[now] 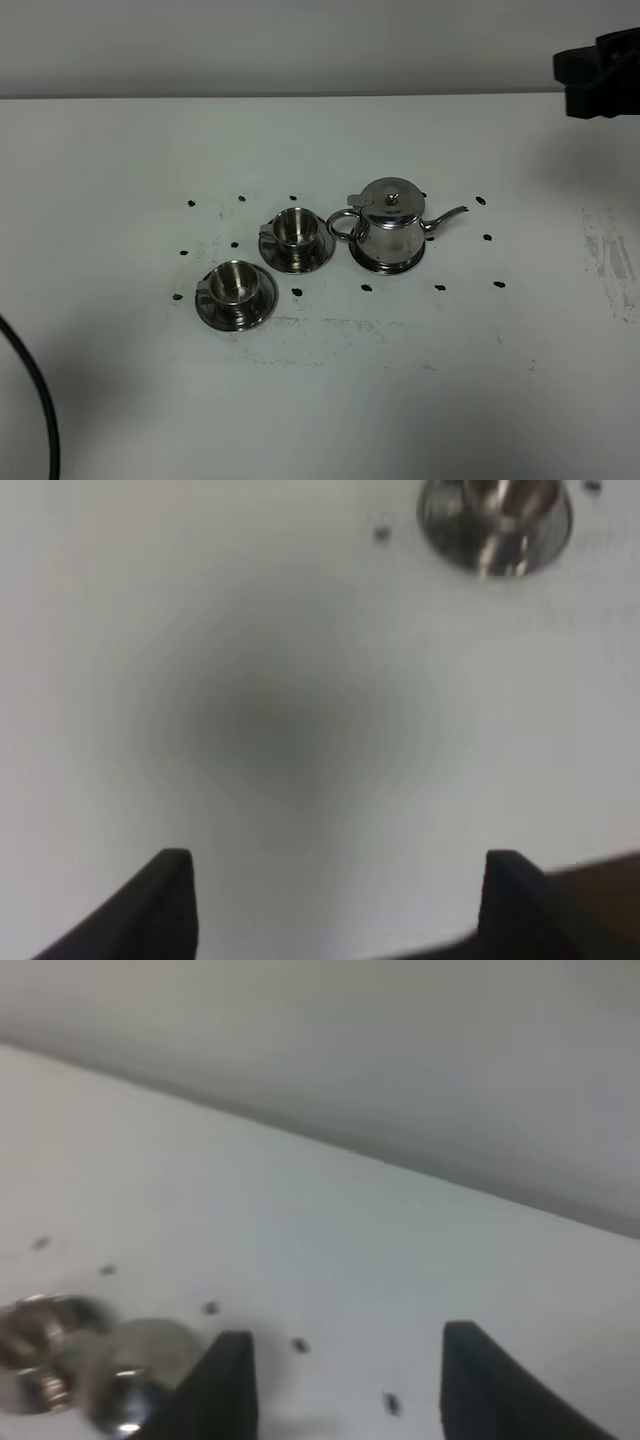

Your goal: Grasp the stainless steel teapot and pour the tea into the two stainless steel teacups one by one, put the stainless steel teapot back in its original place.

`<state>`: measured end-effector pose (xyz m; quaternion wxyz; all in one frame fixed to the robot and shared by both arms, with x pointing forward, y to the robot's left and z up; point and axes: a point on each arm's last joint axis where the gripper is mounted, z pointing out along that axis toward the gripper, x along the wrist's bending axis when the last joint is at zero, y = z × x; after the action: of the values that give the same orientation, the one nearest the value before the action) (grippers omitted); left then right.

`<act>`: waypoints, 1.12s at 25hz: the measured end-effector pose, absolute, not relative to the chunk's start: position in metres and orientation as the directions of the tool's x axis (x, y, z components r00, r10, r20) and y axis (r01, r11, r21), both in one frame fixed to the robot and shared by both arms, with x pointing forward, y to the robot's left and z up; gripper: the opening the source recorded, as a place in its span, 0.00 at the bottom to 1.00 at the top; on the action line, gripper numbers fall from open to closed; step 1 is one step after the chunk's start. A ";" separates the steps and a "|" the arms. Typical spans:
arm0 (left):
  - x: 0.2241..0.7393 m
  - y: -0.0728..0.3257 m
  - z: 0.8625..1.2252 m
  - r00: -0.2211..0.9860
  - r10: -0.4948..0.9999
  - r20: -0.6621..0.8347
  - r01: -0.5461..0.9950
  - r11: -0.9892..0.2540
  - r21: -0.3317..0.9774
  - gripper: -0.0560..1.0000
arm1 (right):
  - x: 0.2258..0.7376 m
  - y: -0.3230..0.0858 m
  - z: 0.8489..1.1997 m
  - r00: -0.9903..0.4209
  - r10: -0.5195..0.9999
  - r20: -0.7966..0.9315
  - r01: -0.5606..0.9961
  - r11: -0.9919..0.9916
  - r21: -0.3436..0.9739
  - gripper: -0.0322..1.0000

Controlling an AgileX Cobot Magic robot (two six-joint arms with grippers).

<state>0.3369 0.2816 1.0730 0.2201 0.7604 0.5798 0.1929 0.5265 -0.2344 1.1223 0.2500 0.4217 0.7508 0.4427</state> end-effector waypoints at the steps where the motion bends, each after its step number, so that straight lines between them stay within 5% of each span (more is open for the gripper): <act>1: 0.327 0.283 1.069 0.241 0.970 0.030 0.803 -0.217 0.556 0.59 | 0.526 -0.230 1.122 -0.530 0.848 -0.008 0.403 0.260 0.877 0.43; 21: 0.276 0.293 1.027 0.177 0.984 -0.024 0.800 -0.129 0.586 0.59 | 0.525 -0.179 1.103 -0.651 0.758 0.031 0.409 0.316 0.856 0.43; 28: 0.251 0.300 1.031 0.074 0.997 -0.027 0.685 -0.030 0.728 0.59 | 0.524 -0.163 1.095 -0.686 0.727 0.041 0.413 0.343 0.843 0.43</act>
<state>0.2514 0.2997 1.0314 0.2992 0.6687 0.6287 0.2608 0.5238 -0.1627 1.0949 0.1744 0.3559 0.8007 0.4492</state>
